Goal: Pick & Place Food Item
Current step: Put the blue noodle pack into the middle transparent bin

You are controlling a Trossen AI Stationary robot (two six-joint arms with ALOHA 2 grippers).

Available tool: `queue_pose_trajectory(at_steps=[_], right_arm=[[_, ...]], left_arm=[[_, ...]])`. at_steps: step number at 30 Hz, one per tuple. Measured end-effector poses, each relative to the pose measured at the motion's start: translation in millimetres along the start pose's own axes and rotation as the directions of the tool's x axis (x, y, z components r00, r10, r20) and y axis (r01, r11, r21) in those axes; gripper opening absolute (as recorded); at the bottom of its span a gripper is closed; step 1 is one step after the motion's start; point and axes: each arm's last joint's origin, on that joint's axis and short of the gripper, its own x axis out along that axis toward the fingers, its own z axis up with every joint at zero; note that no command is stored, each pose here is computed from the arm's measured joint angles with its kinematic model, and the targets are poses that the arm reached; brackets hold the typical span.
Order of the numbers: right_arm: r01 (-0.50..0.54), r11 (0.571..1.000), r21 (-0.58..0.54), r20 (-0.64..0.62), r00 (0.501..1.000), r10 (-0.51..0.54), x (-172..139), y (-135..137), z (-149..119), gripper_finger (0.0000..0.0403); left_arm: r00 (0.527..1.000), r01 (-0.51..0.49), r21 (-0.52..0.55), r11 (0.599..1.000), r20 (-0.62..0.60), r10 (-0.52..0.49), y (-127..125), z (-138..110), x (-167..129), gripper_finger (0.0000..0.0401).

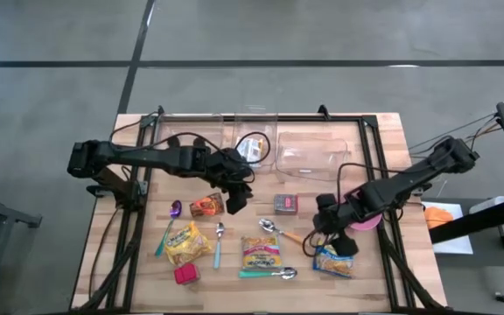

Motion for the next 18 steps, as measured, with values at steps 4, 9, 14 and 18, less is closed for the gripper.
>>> queue_pose_trajectory(at_steps=[4, 9, 14, 18], right_arm=[[-0.063, 0.989, -0.133, -0.010, 0.998, 0.062, 14.5, -1.4, -8.2, 0.0324], [-0.089, 0.974, -0.210, 0.002, 0.996, 0.091, 31.1, -4.5, -18.1, 0.0324], [-0.088, 0.960, -0.264, 0.038, 0.994, 0.101, 40.7, -6.4, -22.2, 0.0324], [-0.093, 0.955, -0.282, 0.050, 0.992, 0.111, 46.8, -8.4, -26.2, 0.0321]], left_arm=[[1.000, -0.004, -0.018, 1.000, -0.013, 0.003, 0.3, -2.1, 0.7, 0.0105], [1.000, -0.004, -0.034, 0.999, -0.011, 0.003, 0.3, -2.0, 0.5, 0.0105], [1.000, -0.004, -0.051, 0.999, -0.010, 0.004, 0.3, -1.9, 0.5, 0.0105], [1.000, -0.003, -0.051, 0.999, -0.007, 0.003, 0.2, -1.5, 0.5, 0.0105]])
